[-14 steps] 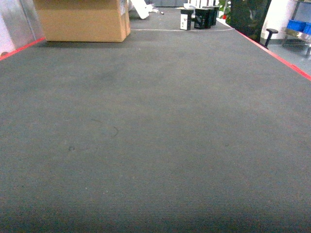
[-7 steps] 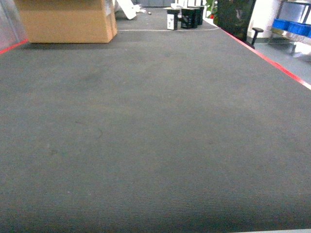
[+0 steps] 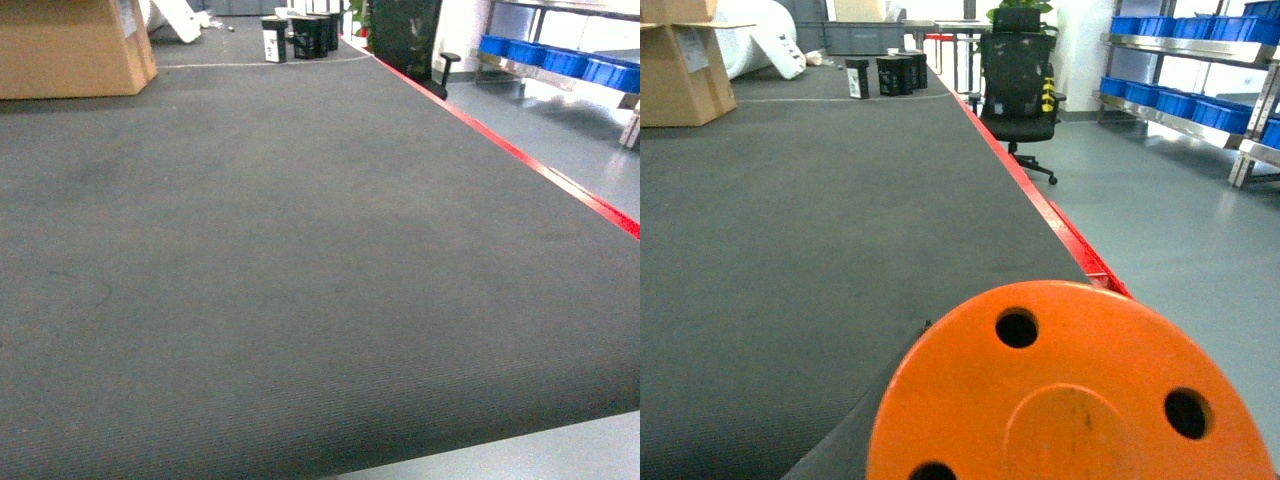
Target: Sort blue parts and orange caps into right shelf containers
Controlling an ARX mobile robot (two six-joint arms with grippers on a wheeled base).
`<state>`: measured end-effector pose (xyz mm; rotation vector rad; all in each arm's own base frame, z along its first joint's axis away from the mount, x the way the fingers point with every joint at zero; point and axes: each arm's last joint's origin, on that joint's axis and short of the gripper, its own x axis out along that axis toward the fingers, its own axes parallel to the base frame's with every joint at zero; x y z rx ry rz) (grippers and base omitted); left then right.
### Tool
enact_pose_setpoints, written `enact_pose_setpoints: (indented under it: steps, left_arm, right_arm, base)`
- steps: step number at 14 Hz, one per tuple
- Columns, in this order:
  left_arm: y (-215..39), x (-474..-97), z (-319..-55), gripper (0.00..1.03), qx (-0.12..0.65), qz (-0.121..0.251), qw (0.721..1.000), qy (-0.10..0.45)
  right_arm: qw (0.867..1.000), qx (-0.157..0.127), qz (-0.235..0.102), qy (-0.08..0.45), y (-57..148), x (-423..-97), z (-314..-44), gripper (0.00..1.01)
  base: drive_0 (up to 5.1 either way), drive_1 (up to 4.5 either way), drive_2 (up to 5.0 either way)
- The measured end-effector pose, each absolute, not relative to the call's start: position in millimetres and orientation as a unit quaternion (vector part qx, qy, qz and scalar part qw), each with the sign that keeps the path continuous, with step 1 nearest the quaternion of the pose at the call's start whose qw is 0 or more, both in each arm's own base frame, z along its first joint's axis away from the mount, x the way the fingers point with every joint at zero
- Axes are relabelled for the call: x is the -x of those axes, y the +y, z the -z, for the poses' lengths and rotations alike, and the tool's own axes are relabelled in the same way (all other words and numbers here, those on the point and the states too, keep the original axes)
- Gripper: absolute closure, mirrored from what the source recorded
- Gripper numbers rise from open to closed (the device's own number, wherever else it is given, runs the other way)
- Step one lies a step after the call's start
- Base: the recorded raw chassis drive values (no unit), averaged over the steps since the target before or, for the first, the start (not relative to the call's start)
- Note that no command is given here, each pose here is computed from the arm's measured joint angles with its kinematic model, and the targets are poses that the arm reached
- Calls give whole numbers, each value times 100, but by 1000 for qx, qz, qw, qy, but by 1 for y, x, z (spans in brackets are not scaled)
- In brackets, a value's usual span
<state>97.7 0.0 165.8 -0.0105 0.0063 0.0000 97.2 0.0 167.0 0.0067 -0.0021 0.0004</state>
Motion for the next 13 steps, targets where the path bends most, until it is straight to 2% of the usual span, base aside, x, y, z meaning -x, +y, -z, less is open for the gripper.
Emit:
enact_pose_setpoints:
  steps: [13]
  left_arm:
    - [0, -98, -166, 61, 5, 0, 1000, 3]
  right_arm:
    - [1000, -4, 0, -1, 0, -97, -167, 57]
  base:
    - [-152, -152, -152]
